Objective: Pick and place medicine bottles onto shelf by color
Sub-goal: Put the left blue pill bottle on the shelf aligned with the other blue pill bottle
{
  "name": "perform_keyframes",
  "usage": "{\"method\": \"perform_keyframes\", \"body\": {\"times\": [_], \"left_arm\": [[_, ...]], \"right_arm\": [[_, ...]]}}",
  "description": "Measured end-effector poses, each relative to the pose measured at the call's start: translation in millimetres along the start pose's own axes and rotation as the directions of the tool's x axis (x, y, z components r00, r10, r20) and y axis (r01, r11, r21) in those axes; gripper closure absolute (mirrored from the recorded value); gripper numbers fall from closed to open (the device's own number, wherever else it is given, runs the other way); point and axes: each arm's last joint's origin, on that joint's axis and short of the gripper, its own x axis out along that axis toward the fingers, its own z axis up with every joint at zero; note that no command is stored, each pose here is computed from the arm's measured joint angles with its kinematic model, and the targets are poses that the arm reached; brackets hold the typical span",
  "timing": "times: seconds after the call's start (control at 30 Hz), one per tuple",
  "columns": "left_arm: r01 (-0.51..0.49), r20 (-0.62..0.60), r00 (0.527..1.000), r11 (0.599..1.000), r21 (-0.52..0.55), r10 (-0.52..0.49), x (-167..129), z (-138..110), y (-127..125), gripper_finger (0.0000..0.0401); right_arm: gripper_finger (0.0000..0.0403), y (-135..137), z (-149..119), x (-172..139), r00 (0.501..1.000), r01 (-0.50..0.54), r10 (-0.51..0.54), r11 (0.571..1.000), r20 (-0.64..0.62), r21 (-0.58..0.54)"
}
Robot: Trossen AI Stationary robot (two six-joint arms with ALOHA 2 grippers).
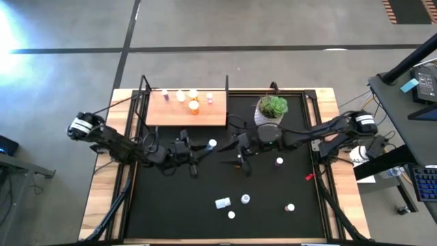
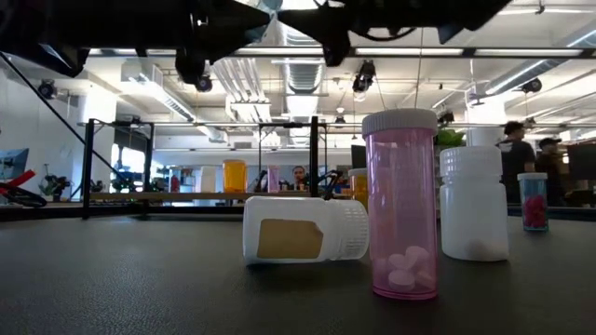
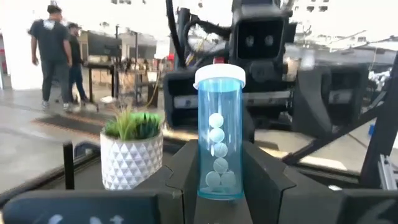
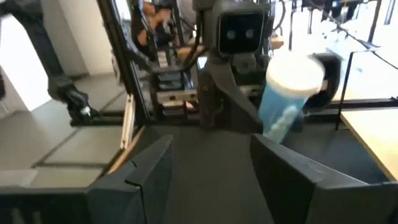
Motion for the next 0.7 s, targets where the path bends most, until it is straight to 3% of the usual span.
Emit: {"method": "perform_keyframes", "body": {"times": [0.3, 0.7], "left_arm": [[0.013, 0.042, 0.999, 1.0, 0.003, -0.013, -2, 4, -3, 0.0319], [0.013, 0.137, 0.99, 0.997, 0.075, -0.023, -3, 16, -3, 0.0319]], "right_arm": [[0.0192, -2, 23, 22, 1.0, -0.004, 0.006, 0.997, 0.021, -0.075], [0.0193, -1, 25, 17, 1.0, -0.003, 0.005, 0.997, 0.024, -0.081]]}}
